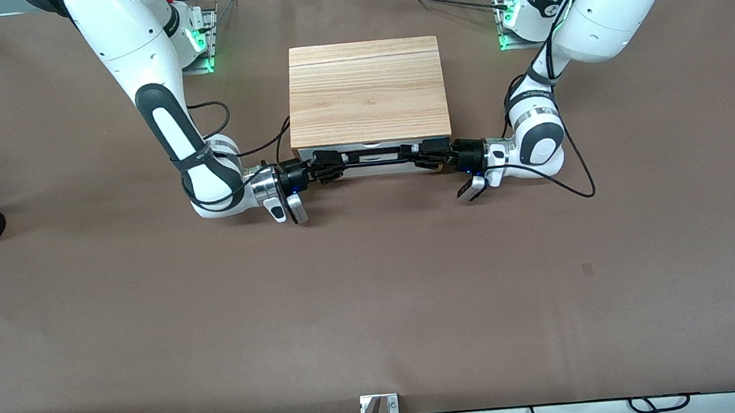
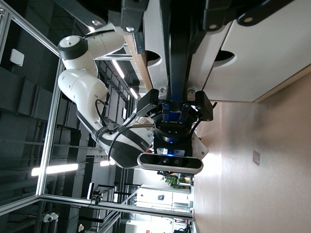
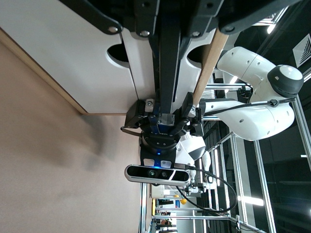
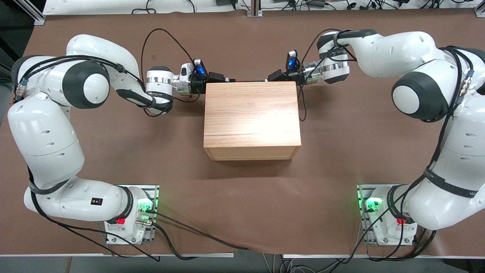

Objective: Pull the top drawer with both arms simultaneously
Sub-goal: 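Pull the handle outward with both grippers, sliding the drawer open, then open both grippers and draw them back from the handle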

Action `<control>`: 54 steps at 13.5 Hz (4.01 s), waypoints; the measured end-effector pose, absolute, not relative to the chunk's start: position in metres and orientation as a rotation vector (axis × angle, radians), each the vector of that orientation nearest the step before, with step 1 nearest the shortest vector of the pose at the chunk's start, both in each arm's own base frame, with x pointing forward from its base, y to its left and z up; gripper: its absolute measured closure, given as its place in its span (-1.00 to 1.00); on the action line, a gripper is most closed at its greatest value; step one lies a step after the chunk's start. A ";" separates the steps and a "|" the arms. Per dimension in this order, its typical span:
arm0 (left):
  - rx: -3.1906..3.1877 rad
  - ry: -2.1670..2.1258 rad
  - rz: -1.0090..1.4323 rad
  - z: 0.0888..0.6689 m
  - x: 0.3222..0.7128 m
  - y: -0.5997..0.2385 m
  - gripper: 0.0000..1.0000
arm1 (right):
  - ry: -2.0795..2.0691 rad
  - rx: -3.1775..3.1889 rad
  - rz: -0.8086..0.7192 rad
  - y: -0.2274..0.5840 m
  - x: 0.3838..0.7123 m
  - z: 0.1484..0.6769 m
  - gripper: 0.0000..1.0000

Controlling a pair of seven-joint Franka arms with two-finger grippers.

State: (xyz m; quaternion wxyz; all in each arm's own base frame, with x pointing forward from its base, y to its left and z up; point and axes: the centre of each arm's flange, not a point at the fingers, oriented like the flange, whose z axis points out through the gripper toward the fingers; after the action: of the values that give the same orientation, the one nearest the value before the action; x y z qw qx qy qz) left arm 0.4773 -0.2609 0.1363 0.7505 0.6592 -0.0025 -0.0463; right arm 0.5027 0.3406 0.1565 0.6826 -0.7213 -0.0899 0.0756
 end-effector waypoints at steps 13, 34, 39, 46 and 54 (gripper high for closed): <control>1.441 0.000 -0.049 0.129 0.477 -0.259 0.65 | -0.208 -1.611 0.160 0.342 0.510 0.155 0.70; 1.504 0.038 0.118 0.138 0.556 -0.245 0.65 | -0.283 -1.558 0.034 0.352 0.613 0.146 0.70; 1.509 0.041 0.121 0.136 0.557 -0.244 0.52 | -0.192 -1.585 0.019 0.332 0.635 0.148 0.15; 1.529 0.054 0.128 0.131 0.559 -0.242 -0.91 | -0.172 -1.584 0.011 0.322 0.644 0.154 -1.00; 1.642 -0.039 0.103 0.172 0.613 -0.159 -1.00 | -0.183 -1.723 0.077 0.302 0.697 0.228 -1.00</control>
State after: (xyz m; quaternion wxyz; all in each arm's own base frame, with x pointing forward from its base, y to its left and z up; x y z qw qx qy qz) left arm 0.6130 -0.1591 0.1715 0.6801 0.7315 -0.0173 0.0460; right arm 0.6968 0.3025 0.2275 0.6470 -0.7574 -0.0807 0.0336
